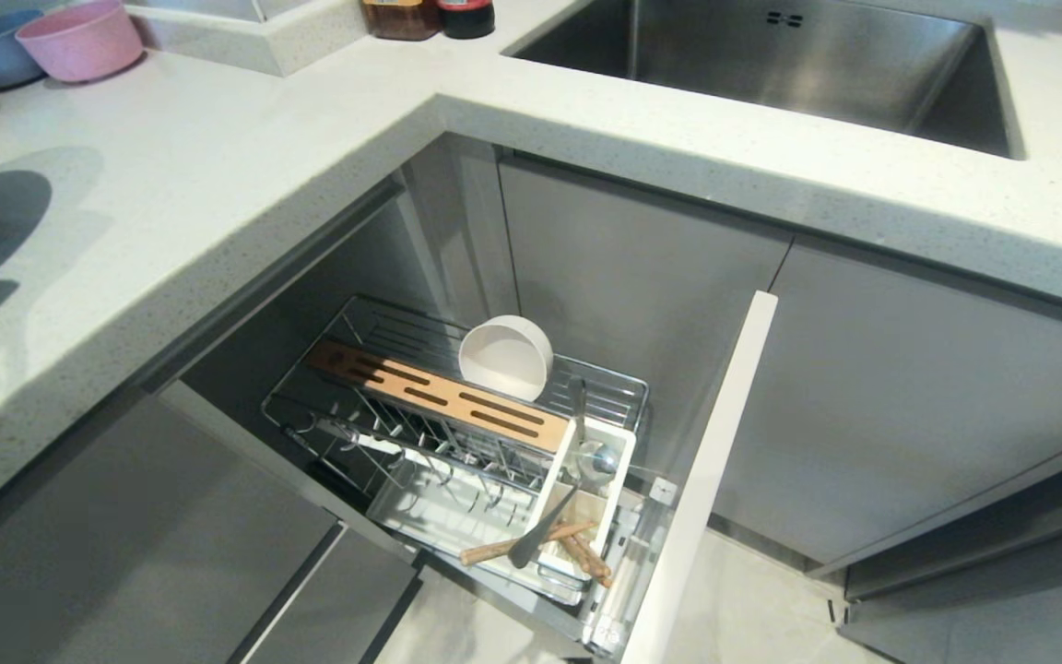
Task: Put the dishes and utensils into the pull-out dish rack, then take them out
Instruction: Take the plate out of the cupboard, then take the bowl out of the cupboard
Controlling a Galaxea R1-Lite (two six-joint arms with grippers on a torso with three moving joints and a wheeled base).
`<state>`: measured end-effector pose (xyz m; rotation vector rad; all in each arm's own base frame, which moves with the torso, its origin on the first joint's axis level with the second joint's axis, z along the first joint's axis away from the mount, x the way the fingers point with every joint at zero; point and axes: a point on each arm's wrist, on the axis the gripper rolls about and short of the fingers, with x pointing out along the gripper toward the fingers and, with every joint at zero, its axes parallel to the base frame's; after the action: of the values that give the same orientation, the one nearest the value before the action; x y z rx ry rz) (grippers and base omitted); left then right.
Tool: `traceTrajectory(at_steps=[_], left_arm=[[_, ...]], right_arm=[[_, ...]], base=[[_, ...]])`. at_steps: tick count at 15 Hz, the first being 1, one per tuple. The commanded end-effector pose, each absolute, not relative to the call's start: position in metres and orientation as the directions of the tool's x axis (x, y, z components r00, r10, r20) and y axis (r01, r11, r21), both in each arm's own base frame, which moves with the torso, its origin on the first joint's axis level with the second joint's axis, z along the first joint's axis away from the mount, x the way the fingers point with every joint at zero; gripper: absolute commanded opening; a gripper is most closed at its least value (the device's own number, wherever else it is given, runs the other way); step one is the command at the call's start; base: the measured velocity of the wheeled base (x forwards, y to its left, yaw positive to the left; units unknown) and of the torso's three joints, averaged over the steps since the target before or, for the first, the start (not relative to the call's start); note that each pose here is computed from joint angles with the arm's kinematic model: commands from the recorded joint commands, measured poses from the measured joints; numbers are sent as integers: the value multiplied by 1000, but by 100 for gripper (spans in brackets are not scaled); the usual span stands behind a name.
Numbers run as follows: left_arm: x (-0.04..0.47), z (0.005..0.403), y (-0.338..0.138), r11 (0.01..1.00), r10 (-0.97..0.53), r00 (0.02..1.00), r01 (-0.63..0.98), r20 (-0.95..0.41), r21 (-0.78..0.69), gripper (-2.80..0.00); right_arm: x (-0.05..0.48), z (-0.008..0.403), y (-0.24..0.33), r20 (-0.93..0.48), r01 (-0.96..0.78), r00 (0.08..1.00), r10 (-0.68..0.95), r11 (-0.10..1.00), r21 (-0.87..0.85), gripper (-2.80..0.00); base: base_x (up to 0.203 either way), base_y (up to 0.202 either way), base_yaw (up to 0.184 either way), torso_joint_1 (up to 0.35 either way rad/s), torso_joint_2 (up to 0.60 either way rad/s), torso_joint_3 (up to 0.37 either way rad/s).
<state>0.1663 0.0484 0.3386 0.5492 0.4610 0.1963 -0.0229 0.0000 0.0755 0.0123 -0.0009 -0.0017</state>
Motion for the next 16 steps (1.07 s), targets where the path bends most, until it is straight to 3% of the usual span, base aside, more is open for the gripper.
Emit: traceTrajectory(at_steps=[1, 2, 10, 16], left_arm=[[167, 336, 48, 840, 294, 875, -45, -385, 540, -280], [167, 337, 48, 840, 295, 876, -47, -381, 541, 0], [161, 343, 42, 871, 259, 900, -60, -351, 488, 0], [137, 363, 17, 988, 20, 967, 20, -255, 153, 0]], right_arm=[[-23, 75, 0, -2, 2, 1000, -2, 1000, 12, -280], [-23, 75, 0, -2, 2, 1000, -2, 1000, 12, -280], [-23, 75, 0, -1, 2, 1000, -2, 1000, 12, -280], [-23, 75, 0, -2, 2, 1000, -2, 1000, 12, -280]], base=[[0, 0, 0, 0, 0, 0], [0, 0, 0, 0, 0, 0], [0, 0, 0, 0, 0, 0], [0, 0, 0, 0, 0, 0]])
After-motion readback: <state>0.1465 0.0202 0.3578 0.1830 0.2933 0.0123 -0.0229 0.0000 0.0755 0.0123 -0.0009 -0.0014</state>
